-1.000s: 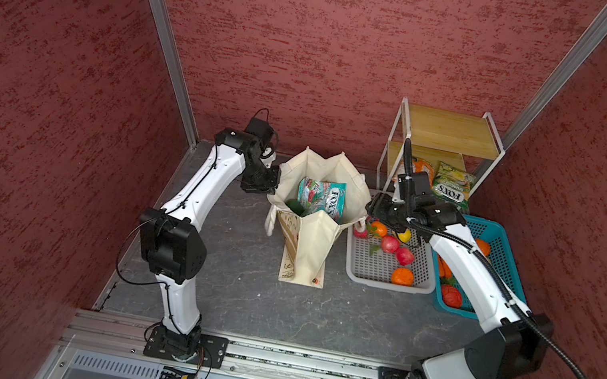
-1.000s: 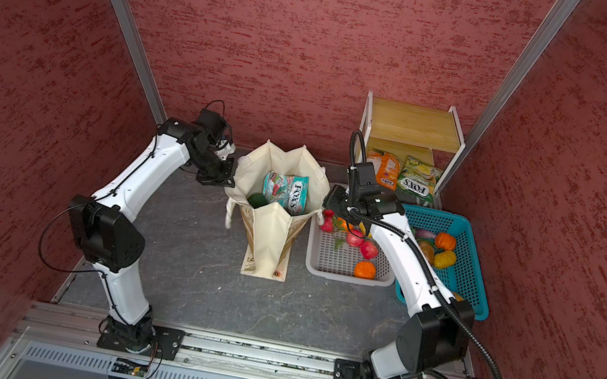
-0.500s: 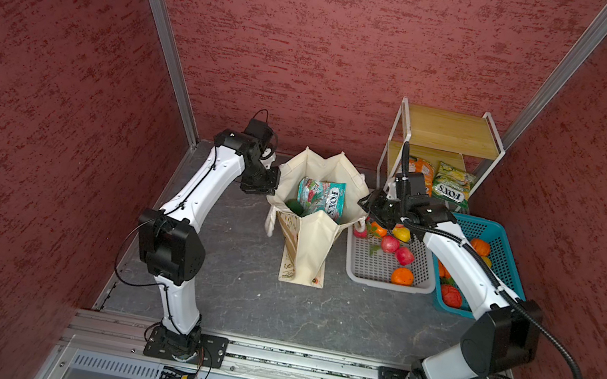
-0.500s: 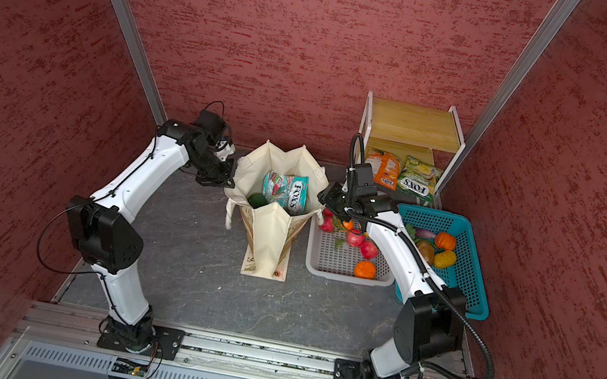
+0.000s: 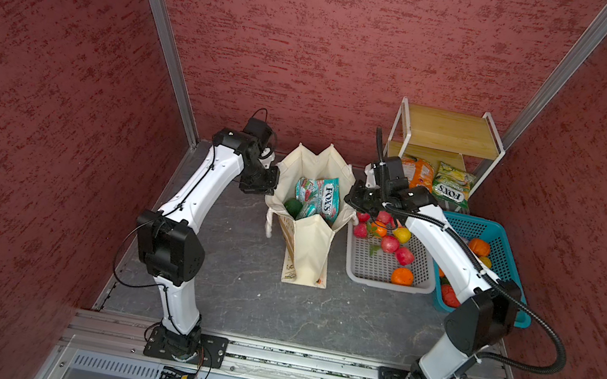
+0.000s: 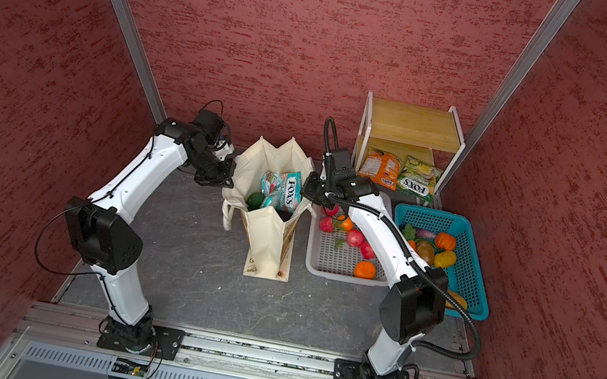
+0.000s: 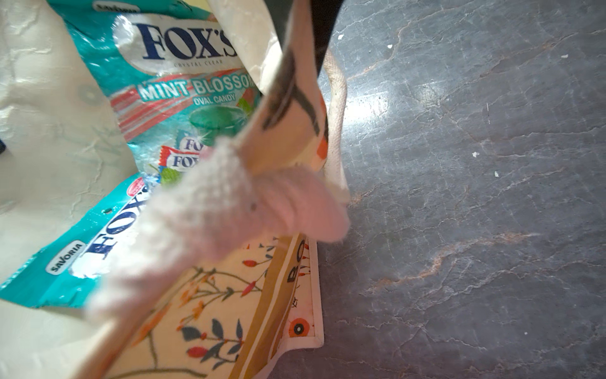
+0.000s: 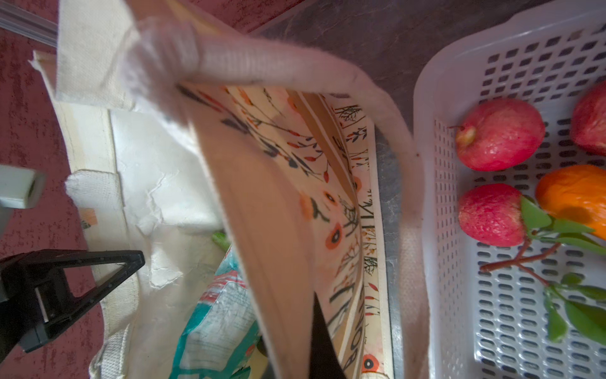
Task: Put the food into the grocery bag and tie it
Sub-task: 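Grasp the tote handle nearest the basket with the right gripper while left holds other handle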
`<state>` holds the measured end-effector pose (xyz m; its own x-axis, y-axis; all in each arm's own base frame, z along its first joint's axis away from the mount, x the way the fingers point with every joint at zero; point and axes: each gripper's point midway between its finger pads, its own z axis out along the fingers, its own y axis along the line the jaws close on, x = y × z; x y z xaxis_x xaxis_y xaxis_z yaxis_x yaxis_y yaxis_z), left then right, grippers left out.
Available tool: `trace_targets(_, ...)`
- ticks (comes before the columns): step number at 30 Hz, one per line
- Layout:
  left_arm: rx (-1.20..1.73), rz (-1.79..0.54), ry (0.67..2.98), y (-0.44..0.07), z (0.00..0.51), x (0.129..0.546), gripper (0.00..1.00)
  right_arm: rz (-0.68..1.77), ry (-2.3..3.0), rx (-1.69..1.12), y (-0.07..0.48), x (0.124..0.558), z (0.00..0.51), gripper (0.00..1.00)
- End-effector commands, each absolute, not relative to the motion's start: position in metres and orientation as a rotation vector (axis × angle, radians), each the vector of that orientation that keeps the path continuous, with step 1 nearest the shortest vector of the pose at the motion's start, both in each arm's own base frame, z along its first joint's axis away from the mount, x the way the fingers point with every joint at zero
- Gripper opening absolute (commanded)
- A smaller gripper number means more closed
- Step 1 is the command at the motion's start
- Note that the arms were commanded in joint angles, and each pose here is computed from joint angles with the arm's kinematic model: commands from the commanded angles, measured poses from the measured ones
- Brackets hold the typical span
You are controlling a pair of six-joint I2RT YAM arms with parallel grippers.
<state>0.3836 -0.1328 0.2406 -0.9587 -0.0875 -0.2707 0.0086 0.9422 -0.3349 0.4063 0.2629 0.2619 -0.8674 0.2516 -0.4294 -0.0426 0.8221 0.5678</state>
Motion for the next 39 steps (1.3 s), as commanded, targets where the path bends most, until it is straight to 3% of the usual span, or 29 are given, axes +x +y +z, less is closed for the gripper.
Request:
trace_targets(1,-0.019,-0.536,2.702,-0.142,0.292,0.38,0.03,0.797,2.394,0.038,0.278,0.41,0.317,0.0)
trace_targets(6,-0.01,-0.554,2.647,-0.147,0.322,0.381,0.03,0.803,2.392,-0.002,0.295,0.412,0.339,0.0)
trace_targets(12,-0.019,-0.548,2.712,-0.149,0.297,0.384,0.04,0.757,2.436,0.003,0.296,0.418,0.316,0.0)
trace_targets(18,-0.053,-0.564,2.723,-0.148,0.285,0.39,0.17,0.721,2.497,0.049,0.294,0.42,0.285,0.0)
trace_targets(21,-0.095,-0.555,2.695,-0.141,0.291,0.395,0.3,0.703,2.516,0.072,0.291,0.419,0.275,0.01)
trace_targets(22,-0.109,-0.553,2.678,-0.138,0.295,0.397,0.36,0.699,2.519,0.075,0.29,0.419,0.274,0.05)
trace_targets(24,-0.134,-0.549,2.64,-0.132,0.305,0.399,0.43,0.682,2.514,0.093,0.287,0.419,0.275,0.25)
trace_targets(25,-0.148,-0.543,2.623,-0.128,0.31,0.399,0.45,0.673,2.51,0.101,0.285,0.42,0.276,0.28)
trace_targets(32,-0.309,-0.504,2.499,-0.091,0.344,0.392,0.56,0.652,2.463,0.124,0.275,0.425,0.291,0.34)
trace_targets(39,-0.639,-0.61,2.342,-0.038,0.353,0.37,0.55,0.628,2.418,0.137,0.264,0.429,0.308,0.51)
